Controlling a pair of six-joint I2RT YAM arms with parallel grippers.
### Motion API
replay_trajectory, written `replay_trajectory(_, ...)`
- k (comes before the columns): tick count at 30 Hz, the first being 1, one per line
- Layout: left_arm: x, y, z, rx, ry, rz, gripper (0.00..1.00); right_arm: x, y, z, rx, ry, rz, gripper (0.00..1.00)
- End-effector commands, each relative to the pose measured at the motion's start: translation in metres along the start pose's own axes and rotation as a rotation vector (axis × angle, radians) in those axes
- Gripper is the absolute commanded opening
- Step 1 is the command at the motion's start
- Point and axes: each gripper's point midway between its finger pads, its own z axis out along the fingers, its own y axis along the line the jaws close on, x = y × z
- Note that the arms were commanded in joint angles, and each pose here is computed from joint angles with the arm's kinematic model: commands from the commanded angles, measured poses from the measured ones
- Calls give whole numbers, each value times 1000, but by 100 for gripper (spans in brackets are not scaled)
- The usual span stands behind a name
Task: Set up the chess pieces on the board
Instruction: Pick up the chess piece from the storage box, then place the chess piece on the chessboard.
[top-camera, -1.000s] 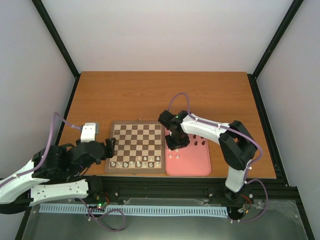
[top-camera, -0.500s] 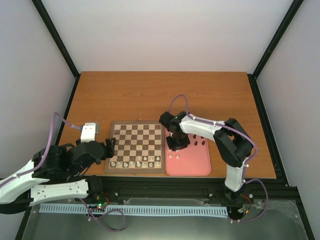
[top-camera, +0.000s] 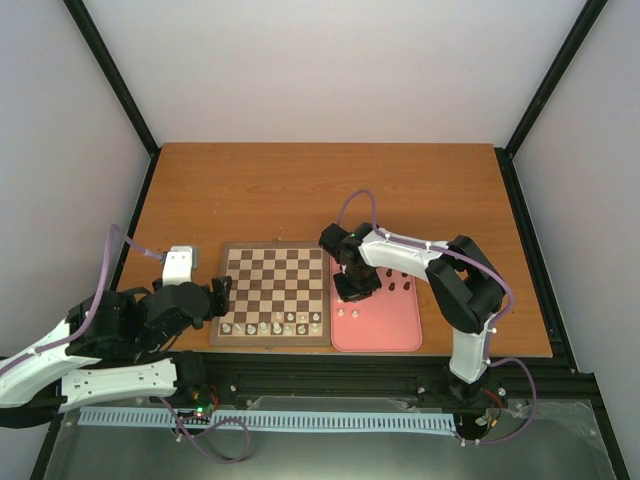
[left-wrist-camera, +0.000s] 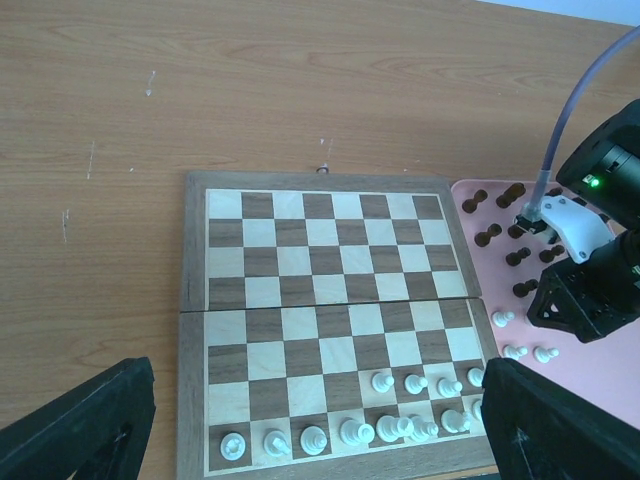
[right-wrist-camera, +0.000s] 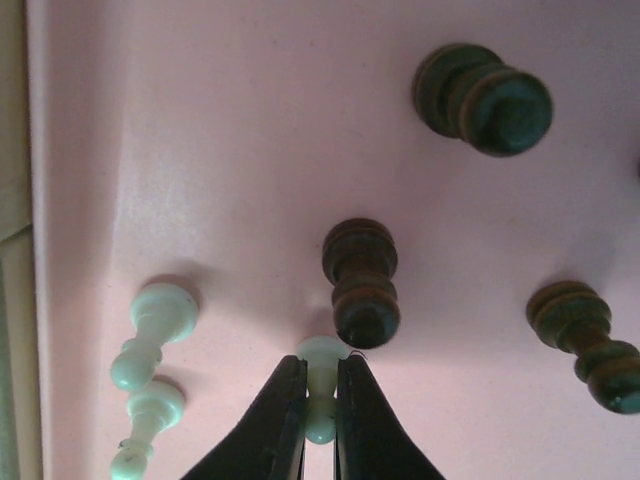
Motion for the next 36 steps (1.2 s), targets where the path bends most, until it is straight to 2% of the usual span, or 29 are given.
replay_trajectory(1, -3, 0, 0, 0, -14, -1, 100, 0, -7, -20, 19, -34, 24, 3)
replay_trajectory(7, -4, 1, -3, 6, -15, -2, 100, -2, 17, -73, -14, -94, -4, 3)
replay_trajectory(10, -8, 4, -5, 9, -28, -4, 100, -11, 46, -97, -64, -132, -39, 3)
replay_trajectory(14, -16, 9, -13, 9, -51, -17, 100, -24, 96, -107, -155, -156, -92, 3)
replay_trajectory(21, -32, 33, -32, 7, -117, -74, 100, -43, 188, -93, -241, -152, -217, 3)
replay_trajectory(25, -34, 41, -37, 8, -127, -71, 100, -41, 222, -77, -262, -124, -268, 3)
replay_trajectory(31, -29, 37, -34, 18, -106, -59, 100, -29, 233, -52, -229, -65, -293, 3)
replay_trajectory(36, -25, 34, -31, 35, -102, -66, 100, -21, 231, -47, -192, -48, -303, 3)
